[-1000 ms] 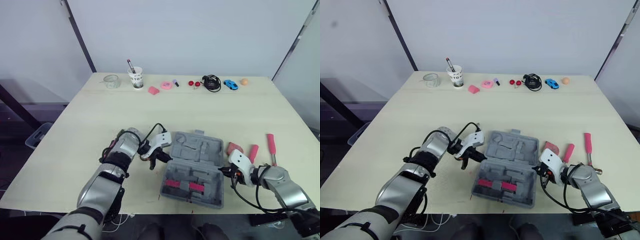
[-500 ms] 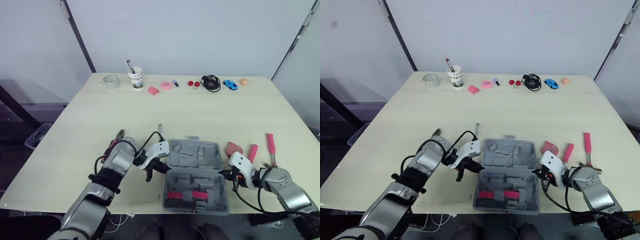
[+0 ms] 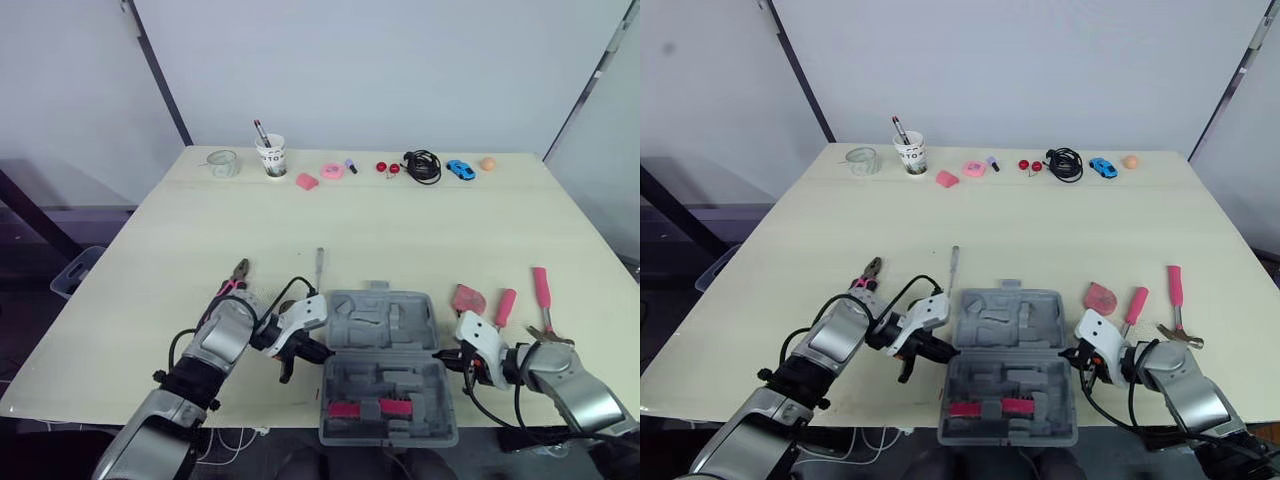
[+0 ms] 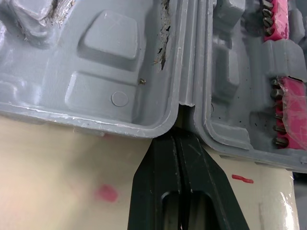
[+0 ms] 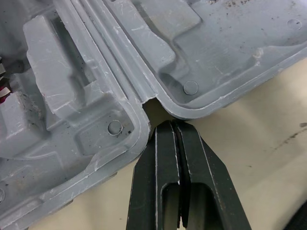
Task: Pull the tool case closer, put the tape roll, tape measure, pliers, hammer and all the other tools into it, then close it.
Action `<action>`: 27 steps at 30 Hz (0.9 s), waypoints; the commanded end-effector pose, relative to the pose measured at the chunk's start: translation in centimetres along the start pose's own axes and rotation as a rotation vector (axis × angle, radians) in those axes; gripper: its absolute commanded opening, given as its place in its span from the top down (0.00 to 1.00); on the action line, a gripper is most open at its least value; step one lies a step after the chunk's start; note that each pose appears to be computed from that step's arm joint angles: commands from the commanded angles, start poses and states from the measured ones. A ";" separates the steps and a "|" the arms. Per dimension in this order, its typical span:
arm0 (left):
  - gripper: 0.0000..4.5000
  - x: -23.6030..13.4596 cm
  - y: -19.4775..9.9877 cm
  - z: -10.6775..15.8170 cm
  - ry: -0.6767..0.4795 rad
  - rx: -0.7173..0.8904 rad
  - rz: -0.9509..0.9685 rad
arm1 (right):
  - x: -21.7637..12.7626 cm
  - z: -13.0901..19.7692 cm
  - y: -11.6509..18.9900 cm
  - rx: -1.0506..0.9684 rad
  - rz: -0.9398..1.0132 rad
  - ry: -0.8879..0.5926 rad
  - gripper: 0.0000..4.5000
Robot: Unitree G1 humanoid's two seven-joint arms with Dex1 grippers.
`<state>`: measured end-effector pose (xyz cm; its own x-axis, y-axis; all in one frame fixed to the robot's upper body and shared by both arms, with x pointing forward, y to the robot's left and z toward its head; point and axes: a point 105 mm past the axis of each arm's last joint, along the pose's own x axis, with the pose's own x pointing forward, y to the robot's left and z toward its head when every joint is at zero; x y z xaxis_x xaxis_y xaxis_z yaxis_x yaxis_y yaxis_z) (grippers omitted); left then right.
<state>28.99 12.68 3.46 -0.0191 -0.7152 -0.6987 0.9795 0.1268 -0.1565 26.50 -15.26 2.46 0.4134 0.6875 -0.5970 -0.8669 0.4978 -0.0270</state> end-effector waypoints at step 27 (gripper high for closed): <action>0.99 0.2 -1.2 -1.1 0.043 0.026 -0.060 | 0.6 1.1 2.4 -0.001 0.081 -0.030 1.00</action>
<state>28.57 13.53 3.35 -0.0372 -0.6998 -0.7133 0.9821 0.1062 -0.1555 25.49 -14.30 2.19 0.3842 0.6991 -0.6030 -0.8735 0.4868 0.0077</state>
